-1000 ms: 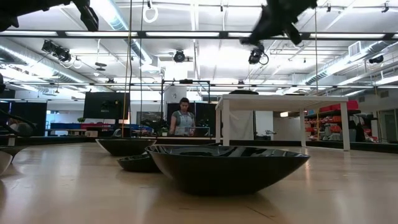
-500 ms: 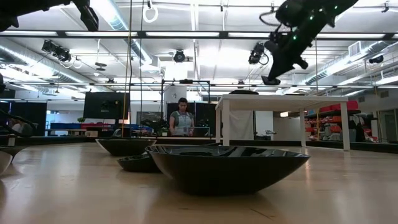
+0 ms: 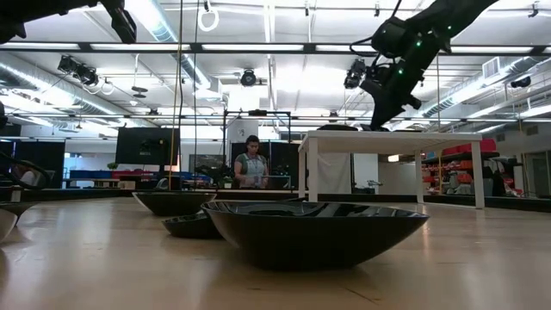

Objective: Pick & Place Mini shaped plates
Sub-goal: Stack the drop shaped plate on top of the drop shaped plates on the shelf

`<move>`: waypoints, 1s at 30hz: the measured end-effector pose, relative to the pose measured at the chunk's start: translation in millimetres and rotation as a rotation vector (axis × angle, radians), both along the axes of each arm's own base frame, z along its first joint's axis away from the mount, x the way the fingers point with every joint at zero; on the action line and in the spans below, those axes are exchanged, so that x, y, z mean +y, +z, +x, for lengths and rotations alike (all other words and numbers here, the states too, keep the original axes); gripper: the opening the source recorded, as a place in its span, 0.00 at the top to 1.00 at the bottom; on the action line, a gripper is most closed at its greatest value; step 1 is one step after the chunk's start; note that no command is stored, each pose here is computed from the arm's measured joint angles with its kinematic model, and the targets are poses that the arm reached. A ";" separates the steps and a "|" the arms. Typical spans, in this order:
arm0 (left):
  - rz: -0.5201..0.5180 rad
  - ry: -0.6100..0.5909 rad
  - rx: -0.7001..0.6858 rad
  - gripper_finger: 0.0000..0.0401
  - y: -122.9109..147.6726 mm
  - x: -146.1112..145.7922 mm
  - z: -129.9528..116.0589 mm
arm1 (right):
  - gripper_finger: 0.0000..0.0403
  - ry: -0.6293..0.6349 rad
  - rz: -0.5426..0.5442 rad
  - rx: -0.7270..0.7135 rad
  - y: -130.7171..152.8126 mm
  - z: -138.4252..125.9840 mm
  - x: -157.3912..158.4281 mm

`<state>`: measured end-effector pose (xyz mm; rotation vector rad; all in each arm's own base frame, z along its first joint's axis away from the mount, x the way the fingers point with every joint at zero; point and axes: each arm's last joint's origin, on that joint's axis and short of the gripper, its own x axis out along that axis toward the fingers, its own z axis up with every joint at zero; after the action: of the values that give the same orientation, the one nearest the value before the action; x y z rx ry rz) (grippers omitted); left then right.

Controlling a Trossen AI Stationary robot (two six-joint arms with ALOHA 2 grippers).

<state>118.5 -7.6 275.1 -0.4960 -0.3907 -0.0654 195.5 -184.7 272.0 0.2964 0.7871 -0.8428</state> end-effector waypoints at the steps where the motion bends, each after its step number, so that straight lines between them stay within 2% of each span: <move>1: 0.000 0.000 0.000 0.90 0.0 0.0 0.0 | 0.98 -0.009 -0.007 0.006 0.0 -0.2 -0.3; 9: 0.000 0.000 0.000 0.90 0.0 0.0 0.0 | 0.94 -0.012 -0.029 -0.011 5.7 -2.7 1.8; 15: 0.000 0.000 0.000 0.90 0.0 0.0 0.0 | 0.94 -0.074 -0.078 0.032 6.4 -4.9 0.2; 18: 0.000 0.000 0.000 0.90 0.0 0.0 0.0 | 0.94 -0.075 -0.068 0.021 6.3 -4.4 0.7; 24: 0.000 0.000 0.000 0.90 0.1 0.0 0.0 | 0.94 0.007 0.079 -0.076 3.5 9.7 20.2; 30: 0.000 0.000 0.000 0.90 0.1 0.0 0.0 | 0.91 -0.084 0.219 -0.056 -4.0 14.1 42.2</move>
<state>118.5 -7.7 275.2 -0.4960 -0.3911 -0.0657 209.6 -142.5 268.0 0.5482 0.8205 -0.8239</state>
